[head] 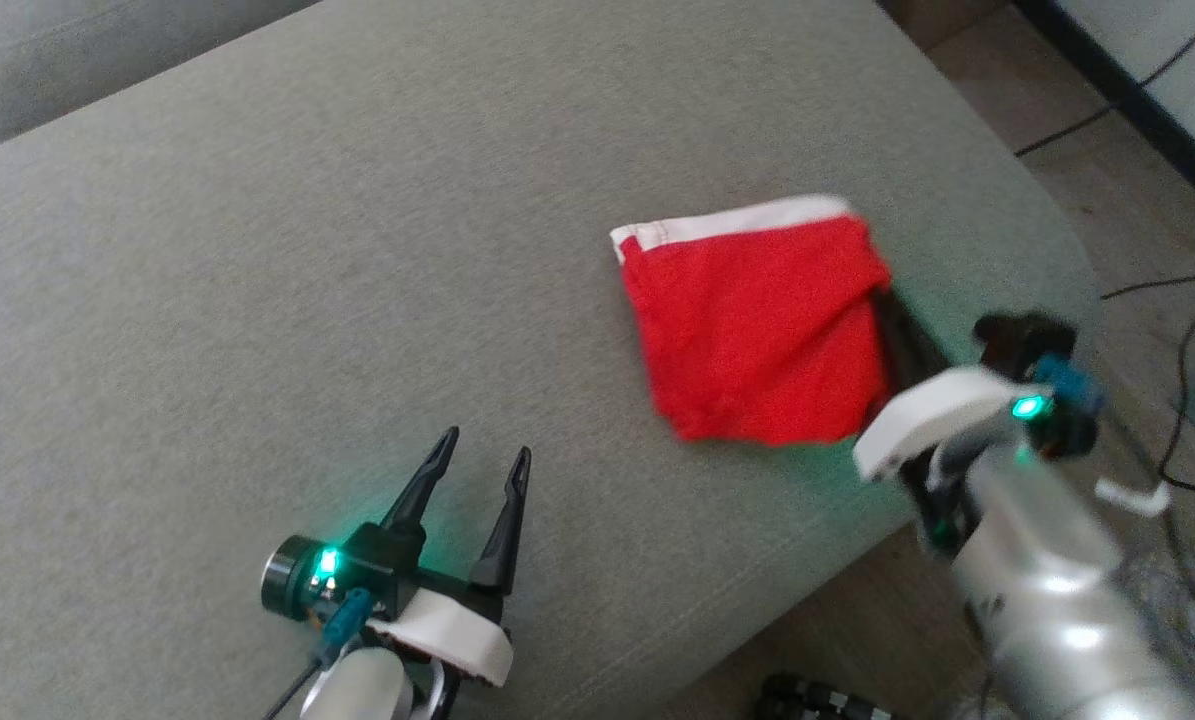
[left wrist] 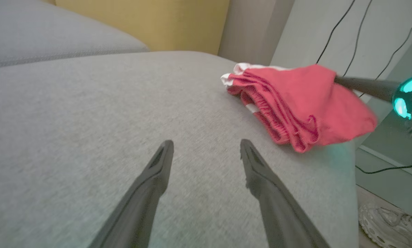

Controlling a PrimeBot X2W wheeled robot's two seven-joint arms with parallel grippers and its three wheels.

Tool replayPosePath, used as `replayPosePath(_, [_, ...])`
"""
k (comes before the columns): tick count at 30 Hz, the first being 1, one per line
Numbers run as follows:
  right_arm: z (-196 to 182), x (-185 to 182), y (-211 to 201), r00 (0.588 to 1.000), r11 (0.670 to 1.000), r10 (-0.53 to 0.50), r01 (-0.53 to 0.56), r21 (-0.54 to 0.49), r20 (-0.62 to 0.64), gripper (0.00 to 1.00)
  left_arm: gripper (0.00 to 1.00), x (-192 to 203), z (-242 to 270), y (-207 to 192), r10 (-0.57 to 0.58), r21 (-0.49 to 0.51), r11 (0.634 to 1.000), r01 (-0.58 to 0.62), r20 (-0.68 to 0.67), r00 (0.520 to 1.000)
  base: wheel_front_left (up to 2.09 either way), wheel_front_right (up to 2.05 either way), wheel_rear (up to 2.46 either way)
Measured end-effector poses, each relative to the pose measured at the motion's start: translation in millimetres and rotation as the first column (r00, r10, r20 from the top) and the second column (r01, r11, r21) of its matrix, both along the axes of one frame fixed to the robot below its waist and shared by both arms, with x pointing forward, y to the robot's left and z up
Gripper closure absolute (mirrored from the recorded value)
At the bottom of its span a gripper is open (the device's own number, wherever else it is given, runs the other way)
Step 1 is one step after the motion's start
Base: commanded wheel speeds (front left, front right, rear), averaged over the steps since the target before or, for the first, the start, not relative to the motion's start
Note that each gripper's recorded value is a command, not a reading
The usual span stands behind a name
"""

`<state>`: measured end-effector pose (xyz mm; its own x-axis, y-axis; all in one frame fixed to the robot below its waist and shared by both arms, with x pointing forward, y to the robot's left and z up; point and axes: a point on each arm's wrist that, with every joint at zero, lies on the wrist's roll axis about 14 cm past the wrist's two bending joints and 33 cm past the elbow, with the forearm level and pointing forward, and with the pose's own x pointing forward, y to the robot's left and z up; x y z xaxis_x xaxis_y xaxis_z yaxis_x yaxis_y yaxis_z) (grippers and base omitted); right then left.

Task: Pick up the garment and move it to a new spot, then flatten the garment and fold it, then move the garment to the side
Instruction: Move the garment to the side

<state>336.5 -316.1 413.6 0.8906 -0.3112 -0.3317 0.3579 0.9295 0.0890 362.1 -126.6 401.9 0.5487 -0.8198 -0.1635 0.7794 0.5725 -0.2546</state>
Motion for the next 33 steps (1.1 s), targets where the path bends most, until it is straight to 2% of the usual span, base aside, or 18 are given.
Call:
replayPosePath(4, [20.7,26.1,-30.5,1.0,0.993,0.012,-0.013,-0.116,-0.007,1.0,0.0,5.0,-9.8,12.4,0.03,0.021,0.999,-0.03,-0.01,0.999,0.0,0.0,0.0])
replayPosePath(9, [37.3,44.1,-77.2,0.999,0.973,-0.031,0.021,-0.231,-0.041,1.0,0.0,14.5,-19.3,24.1,0.06,0.035,0.998,-0.06,-0.014,0.998,0.0,0.0,0.0])
replayPosePath(14, [40.4,52.8,-108.5,0.993,0.958,-0.095,0.072,-0.277,-0.068,1.0,0.0,25.3,-21.5,29.5,0.086,0.023,0.996,-0.086,-0.009,0.996,0.0,0.0,0.0])
replayPosePath(20, [48.3,61.8,-126.3,0.989,0.943,-0.136,0.11,-0.313,-0.061,0.98,0.0,31.1,-22.1,31.2,0.101,0.01,0.995,-0.101,-0.005,0.995,0.0,0.0,0.0])
replayPosePath(21, [50.5,61.5,-129.6,0.988,0.939,-0.145,0.119,-0.322,-0.057,0.42,0.0,32.0,-22.1,31.6,0.104,0.009,0.995,-0.104,-0.004,0.995,0.0,0.0,0.0])
replayPosePath(22, [52.3,60.6,-132.6,0.987,0.935,-0.154,0.128,-0.33,-0.054,0.0,0.0,32.6,-22.2,32.1,0.106,0.011,0.994,-0.106,-0.003,0.994,0.0,0.0,0.0])
replayPosePath(27, [73.1,73.3,-128.5,0.988,0.925,-0.15,0.15,-0.35,0.027,0.0,0.0,38.4,-19.6,37.1,0.131,0.012,0.991,-0.132,0.005,0.991,0.0,0.0,0.0])
replayPosePath(33, [95.3,118.4,-61.3,0.986,0.947,0.01,0.044,-0.319,0.165,0.0,0.0,62.1,-12.4,66.4,0.252,0.04,0.966,-0.254,0.047,0.966,0.0,0.0,0.0])
